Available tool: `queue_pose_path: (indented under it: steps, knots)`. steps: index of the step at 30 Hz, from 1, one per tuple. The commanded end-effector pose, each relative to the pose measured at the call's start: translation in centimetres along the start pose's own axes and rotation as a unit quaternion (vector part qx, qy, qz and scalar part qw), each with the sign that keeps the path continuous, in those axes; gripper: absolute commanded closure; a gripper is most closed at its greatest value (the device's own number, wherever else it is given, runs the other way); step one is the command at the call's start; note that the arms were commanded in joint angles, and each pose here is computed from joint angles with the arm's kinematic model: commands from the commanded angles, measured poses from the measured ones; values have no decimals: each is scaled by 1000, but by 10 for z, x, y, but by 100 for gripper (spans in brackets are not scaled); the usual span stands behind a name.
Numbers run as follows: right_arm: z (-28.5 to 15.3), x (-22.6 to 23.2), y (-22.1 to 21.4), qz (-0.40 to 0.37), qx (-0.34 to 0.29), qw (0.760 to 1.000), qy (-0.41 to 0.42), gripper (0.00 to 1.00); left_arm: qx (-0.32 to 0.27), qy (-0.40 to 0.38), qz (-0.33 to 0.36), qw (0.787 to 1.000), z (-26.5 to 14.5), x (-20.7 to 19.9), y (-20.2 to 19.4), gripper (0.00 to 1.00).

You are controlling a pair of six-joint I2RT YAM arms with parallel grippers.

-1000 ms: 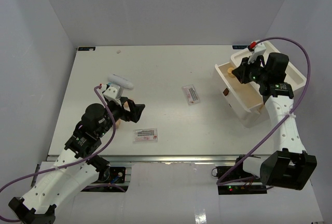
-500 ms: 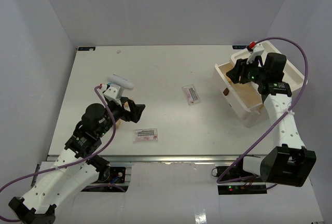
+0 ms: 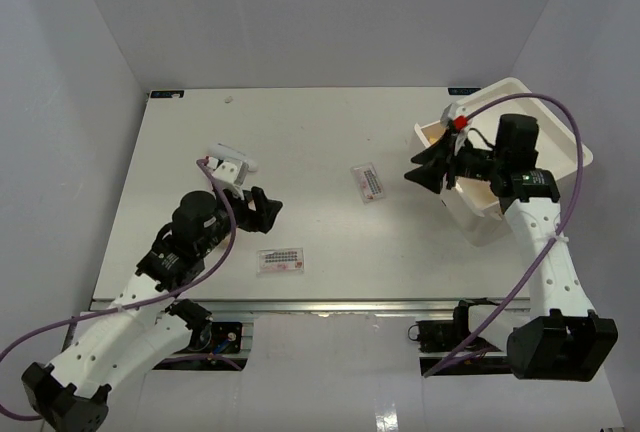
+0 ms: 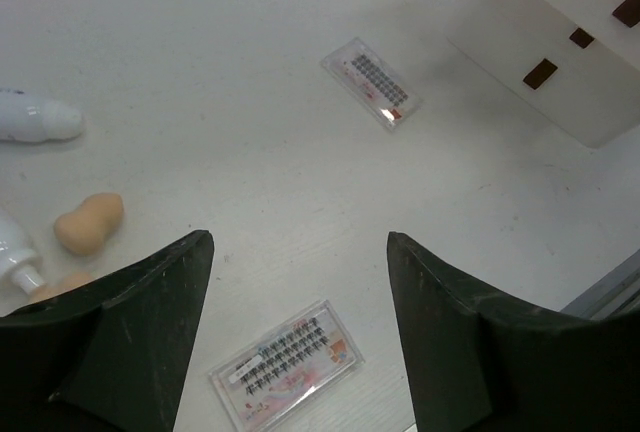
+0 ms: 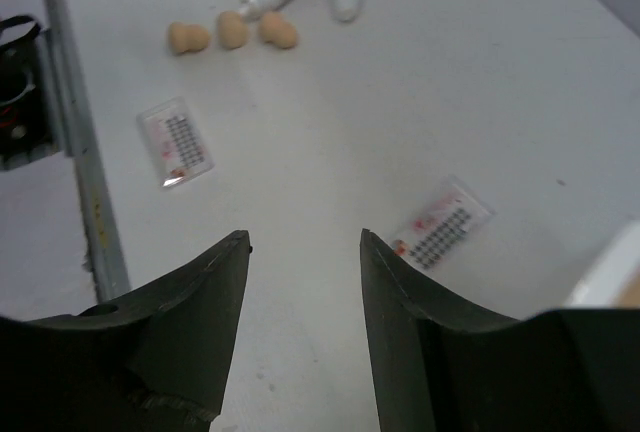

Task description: Organize the makeup

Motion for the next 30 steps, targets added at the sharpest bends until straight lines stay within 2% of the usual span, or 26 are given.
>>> queue_pose_path:
  steps: [1,3,6,7,9,15,24,30]
  knots:
    - [12,52,-35,-42,1,994,100,46,85,33,-37,995,23,15,-30,23]
    - [11,53,-42,-49,6,995,90,45,122,49,-57,990,36,29,-42,26]
    - [9,65,-44,-76,-13,991,113,43,176,87,-62,979,55,51,-52,36]
    - [8,69,-46,-90,-17,989,117,40,192,114,-52,973,56,61,-58,37]
    - [4,87,-51,-118,-44,982,142,33,196,173,-27,965,60,82,-47,36]
    - [1,92,-68,-161,-45,976,136,33,262,246,17,933,84,116,-63,35]
    - [-1,92,-68,-174,-41,976,128,35,304,290,68,905,108,150,-66,37]
    - [-2,92,-68,-175,-40,976,125,35,347,289,80,889,117,160,-88,43]
Point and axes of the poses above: each gripper's point midway between its finger pads, its own z axis out along the fingers, its own x axis along the line the jaws close on, y = z × x, the point moved 1 cm from there along -z, back along the fingers, and after that the axes turned 1 degree about z, right-handed, at the moved point
